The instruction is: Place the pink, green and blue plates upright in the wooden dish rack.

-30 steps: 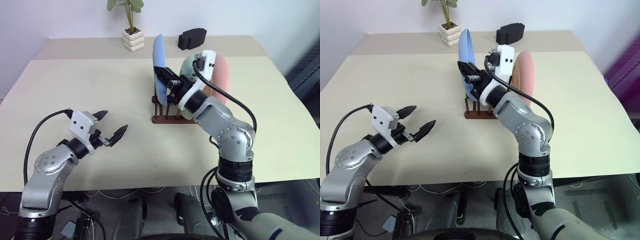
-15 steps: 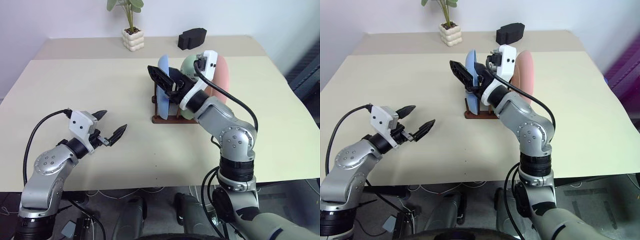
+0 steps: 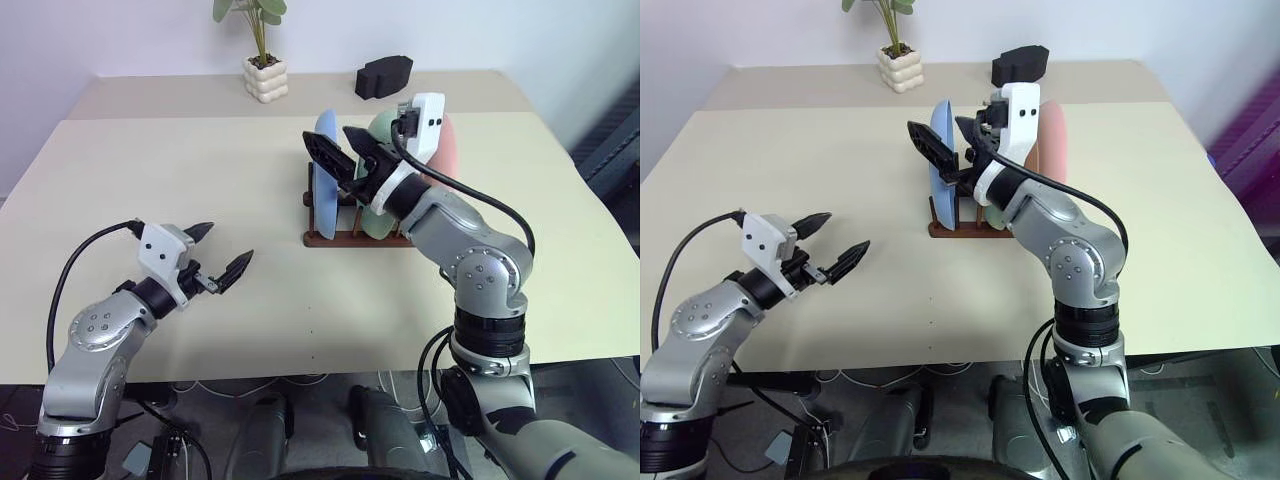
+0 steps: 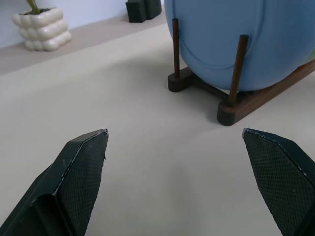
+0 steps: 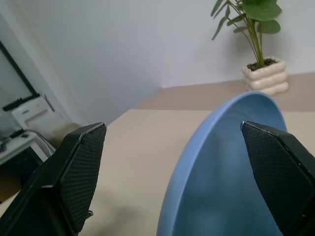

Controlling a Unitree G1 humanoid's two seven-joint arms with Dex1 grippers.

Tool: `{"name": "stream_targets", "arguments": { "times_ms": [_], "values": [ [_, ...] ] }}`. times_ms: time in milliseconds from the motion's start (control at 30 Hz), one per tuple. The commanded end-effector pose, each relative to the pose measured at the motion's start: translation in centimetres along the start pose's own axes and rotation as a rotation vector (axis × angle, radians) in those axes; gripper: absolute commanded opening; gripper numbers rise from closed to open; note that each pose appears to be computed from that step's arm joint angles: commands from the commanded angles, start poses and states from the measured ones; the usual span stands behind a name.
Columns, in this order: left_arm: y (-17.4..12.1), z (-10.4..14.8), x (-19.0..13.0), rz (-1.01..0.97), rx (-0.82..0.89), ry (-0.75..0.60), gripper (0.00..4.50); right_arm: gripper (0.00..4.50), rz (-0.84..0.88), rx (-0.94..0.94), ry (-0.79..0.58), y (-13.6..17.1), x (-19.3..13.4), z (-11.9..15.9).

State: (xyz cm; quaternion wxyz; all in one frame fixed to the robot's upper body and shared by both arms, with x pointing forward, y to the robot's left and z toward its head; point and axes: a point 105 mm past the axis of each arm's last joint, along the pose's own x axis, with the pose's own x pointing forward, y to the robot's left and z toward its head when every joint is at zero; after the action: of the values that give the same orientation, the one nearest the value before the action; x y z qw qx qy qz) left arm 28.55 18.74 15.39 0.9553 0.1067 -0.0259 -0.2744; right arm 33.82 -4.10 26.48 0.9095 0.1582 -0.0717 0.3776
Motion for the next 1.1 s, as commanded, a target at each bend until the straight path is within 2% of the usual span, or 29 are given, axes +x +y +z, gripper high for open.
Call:
{"name": "stream_targets", "arguments": {
  "times_ms": [33, 133, 233, 333, 467, 567, 633, 700, 833, 900, 967, 1100],
  "values": [
    [0.0, 0.7, 0.0, -0.001, 0.028, -0.030, 4.50, 4.45, 0.098, -0.138, -0.083, 2.2, -0.3, 3.0],
    [-0.2, 0.7, 0.2, -0.004, 0.027, -0.032, 4.50, 4.45, 0.120, -0.212, -0.099, 2.4, -0.6, 3.7],
    [-0.3, 0.7, 0.3, -0.005, 0.027, -0.034, 4.50, 4.45, 0.112, -0.299, -0.162, 1.8, -1.3, 6.2],
    [-0.2, 0.8, 0.4, -0.001, 0.029, -0.037, 4.50, 4.45, 0.101, -0.457, -0.211, -0.1, -3.3, 9.6],
    [0.1, 0.7, 0.9, 0.018, 0.036, -0.034, 4.50, 4.45, -0.027, -0.628, -0.182, -6.4, -9.2, 12.9],
    [0.0, 0.8, 1.2, 0.025, 0.028, -0.041, 4.50, 4.45, -0.076, -0.591, -0.164, -9.4, -12.9, 13.5],
    [0.1, 0.6, 1.4, 0.046, 0.029, -0.035, 4.50, 4.45, -0.146, -0.576, -0.133, -11.7, -15.1, 12.9],
    [0.5, 0.4, 1.7, 0.077, 0.033, -0.033, 4.50, 4.45, -0.213, -0.566, -0.067, -13.9, -17.5, 11.0],
    [2.0, -0.6, 1.8, 0.148, 0.030, 0.002, 4.50, 4.45, -0.334, -0.512, 0.142, -17.5, -21.4, 4.4],
    [2.0, -1.0, 1.9, 0.160, 0.030, 0.018, 4.50, 4.45, -0.345, -0.496, 0.208, -18.0, -22.2, 2.1],
    [1.9, -1.4, 1.8, 0.164, 0.026, 0.029, 4.50, 4.45, -0.363, -0.467, 0.212, -18.4, -22.6, 0.7],
    [2.0, -1.7, 1.4, 0.172, 0.025, 0.044, 4.50, 4.45, -0.387, -0.450, 0.208, -19.1, -22.5, 0.0]
  ]
}}
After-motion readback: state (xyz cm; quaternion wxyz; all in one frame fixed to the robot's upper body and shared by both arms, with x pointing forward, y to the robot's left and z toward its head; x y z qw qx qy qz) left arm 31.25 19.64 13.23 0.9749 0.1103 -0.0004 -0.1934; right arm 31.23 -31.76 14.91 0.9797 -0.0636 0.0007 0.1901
